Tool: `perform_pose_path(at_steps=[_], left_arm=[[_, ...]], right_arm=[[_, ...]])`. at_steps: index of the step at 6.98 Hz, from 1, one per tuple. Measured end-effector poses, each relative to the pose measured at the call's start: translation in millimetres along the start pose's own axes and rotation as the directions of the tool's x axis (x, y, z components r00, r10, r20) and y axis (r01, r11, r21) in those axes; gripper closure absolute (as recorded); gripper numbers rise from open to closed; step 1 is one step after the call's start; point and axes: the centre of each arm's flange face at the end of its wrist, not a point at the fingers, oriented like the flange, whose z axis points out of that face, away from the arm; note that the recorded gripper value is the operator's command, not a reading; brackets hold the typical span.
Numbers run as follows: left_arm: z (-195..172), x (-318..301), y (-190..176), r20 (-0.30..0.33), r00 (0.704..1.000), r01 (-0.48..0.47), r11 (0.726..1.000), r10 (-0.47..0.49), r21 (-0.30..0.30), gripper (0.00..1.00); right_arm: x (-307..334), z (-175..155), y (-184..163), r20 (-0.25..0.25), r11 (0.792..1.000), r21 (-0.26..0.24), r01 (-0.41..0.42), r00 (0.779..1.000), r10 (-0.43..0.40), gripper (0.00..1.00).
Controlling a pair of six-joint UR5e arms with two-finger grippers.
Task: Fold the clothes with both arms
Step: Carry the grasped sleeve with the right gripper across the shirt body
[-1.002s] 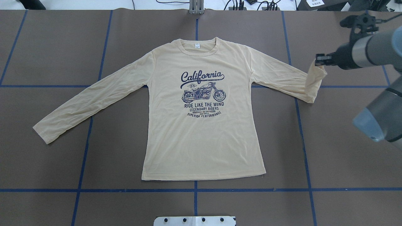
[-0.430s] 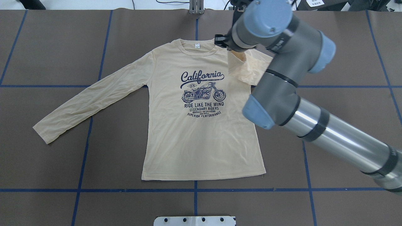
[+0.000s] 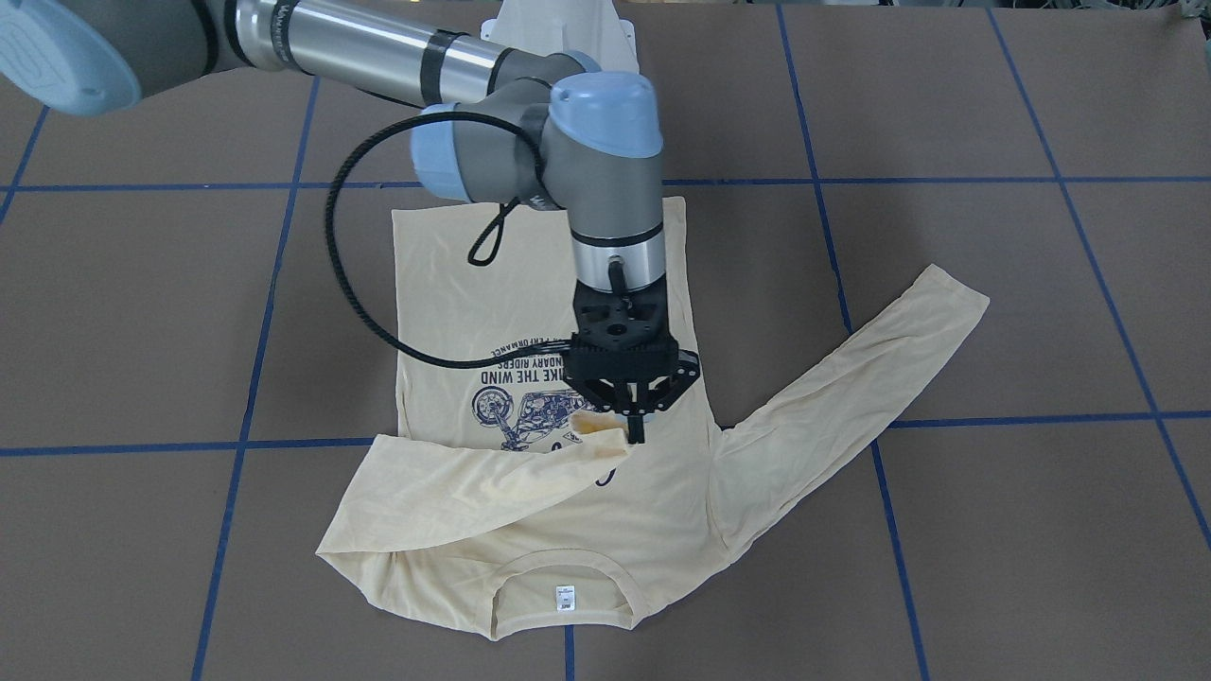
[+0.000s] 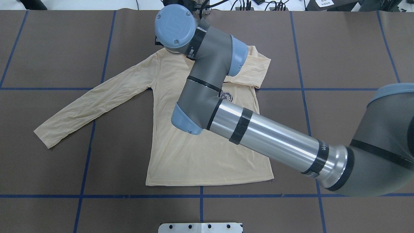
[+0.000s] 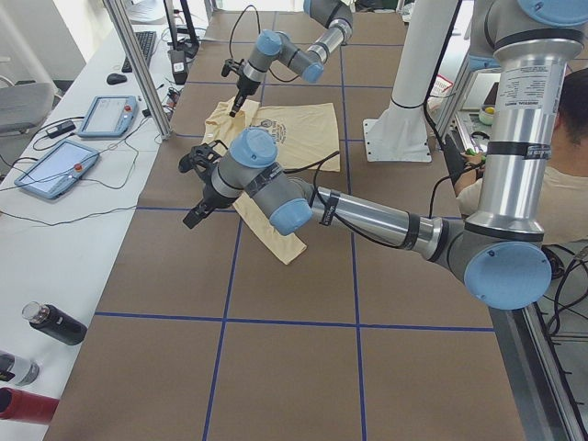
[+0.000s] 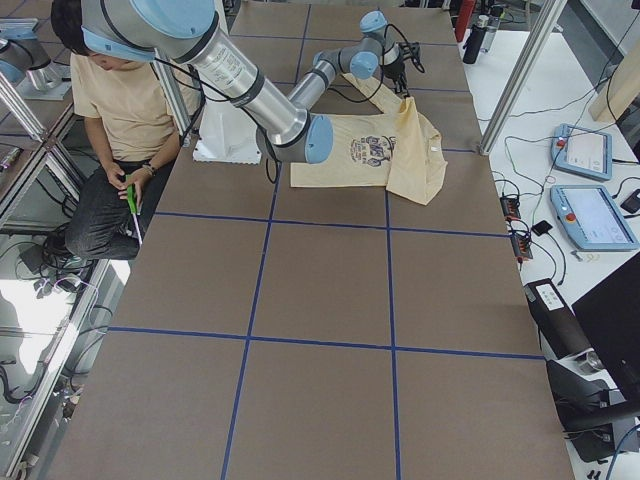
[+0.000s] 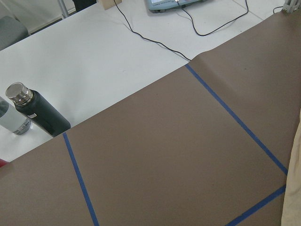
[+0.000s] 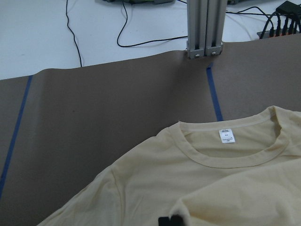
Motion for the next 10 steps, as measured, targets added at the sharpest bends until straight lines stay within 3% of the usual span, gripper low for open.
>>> perform_pose_path(at_steps=[2, 3, 5, 7, 8, 10], left_arm=[[0.2, -0.1, -0.6, 0.0, 1.0, 0.001, 1.0, -0.001, 0.0, 0.0], [0.3, -0.1, -0.7, 0.0, 1.0, 0.001, 1.0, -0.001, 0.0, 0.0], [0.0, 0.1, -0.9, 0.0, 1.0, 0.0, 1.0, 0.0, 0.001, 0.0], [-0.1, 0.0, 0.6, 0.0, 1.0, 0.003, 1.0, -0.003, -0.001, 0.0], [-0.1, 0.3, 0.9, -0.002, 1.0, 0.015, 1.0, -0.015, -0.001, 0.0], [12.9, 19.0, -0.3, -0.037, 0.998, 0.057, 0.998, -0.057, -0.016, 0.0]], right_arm=[[-64.8, -1.4, 32.0, 0.009, 1.0, 0.013, 0.016, 1.0, -0.016, 1.0], [-84.5, 0.9, 44.9, 0.009, 1.0, 0.019, 0.025, 1.0, -0.025, 0.01], [-95.1, 4.9, 53.9, 0.006, 0.999, 0.032, 0.033, 0.999, -0.033, 0.01], [-105.4, -8.5, 39.5, 0.017, 0.999, 0.038, 0.02, 1.0, -0.021, 0.01], [-105.0, -17.3, 19.1, 0.003, 1.0, 0.02, 0.01, 1.0, -0.011, 0.01], [-61.2, -28.6, -50.1, -0.077, 0.997, -0.074, -0.002, 0.997, -0.004, 0.0]])
